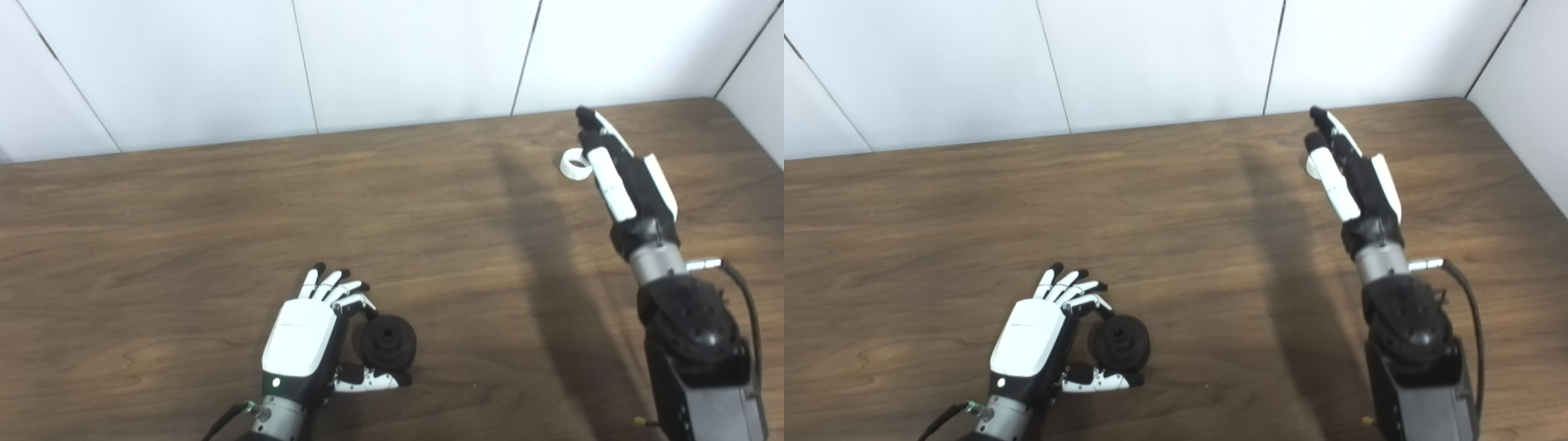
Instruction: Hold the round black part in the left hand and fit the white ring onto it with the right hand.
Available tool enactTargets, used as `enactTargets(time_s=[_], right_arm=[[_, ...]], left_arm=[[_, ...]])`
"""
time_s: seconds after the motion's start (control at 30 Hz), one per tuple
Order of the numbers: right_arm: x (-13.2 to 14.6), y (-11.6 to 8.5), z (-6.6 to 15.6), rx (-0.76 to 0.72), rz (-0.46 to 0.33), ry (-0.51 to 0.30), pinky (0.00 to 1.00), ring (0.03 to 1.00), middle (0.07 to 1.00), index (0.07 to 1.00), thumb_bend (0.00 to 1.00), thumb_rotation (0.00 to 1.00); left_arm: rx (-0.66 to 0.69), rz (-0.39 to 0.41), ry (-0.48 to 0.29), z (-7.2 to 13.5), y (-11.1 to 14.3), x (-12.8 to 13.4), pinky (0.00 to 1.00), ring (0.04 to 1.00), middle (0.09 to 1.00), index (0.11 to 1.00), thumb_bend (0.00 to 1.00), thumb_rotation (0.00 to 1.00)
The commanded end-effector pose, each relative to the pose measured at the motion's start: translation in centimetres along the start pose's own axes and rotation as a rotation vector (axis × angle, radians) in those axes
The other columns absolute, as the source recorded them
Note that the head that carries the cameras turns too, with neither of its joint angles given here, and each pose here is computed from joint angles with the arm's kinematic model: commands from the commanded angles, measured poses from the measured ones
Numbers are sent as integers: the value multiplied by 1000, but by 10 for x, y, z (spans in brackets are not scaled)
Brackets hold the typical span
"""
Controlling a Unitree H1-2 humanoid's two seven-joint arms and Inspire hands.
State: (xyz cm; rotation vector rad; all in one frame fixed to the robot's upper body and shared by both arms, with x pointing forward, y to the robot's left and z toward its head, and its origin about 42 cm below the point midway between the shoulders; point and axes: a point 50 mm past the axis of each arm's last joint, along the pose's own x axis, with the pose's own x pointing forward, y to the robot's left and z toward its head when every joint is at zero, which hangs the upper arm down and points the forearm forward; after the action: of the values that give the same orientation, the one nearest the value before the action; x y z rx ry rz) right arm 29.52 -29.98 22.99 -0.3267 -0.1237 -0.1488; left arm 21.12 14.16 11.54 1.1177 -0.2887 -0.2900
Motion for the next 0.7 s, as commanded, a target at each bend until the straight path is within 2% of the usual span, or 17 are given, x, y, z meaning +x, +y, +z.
enactTargets(time_s=[0.0, 0.13, 0.27, 0.47, 0.67], right_arm=[[11, -9, 12, -107, -18, -47, 886, 933, 945, 900, 546, 787], [22, -16, 13, -252, -18, -36, 887, 922, 932, 892, 597, 790], [37, -21, 10, -356, -35, -21, 855, 893, 910, 877, 633, 697], [62, -29, 3, -491, -41, 23, 891, 936, 947, 876, 641, 589], [80, -37, -5, -562, -34, 72, 932, 982, 965, 874, 649, 538]], left_arm=[[46, -76, 34, -7, -13, -9, 1000, 895, 791, 485, 518, 58], [49, -76, 34, -6, -12, -9, 999, 895, 794, 485, 518, 58], [49, -70, 34, -7, -11, -9, 998, 893, 790, 485, 519, 57], [50, -75, 38, -8, -11, -9, 1000, 902, 792, 485, 517, 58], [50, -75, 38, -8, -10, -10, 1000, 901, 792, 486, 518, 58]])
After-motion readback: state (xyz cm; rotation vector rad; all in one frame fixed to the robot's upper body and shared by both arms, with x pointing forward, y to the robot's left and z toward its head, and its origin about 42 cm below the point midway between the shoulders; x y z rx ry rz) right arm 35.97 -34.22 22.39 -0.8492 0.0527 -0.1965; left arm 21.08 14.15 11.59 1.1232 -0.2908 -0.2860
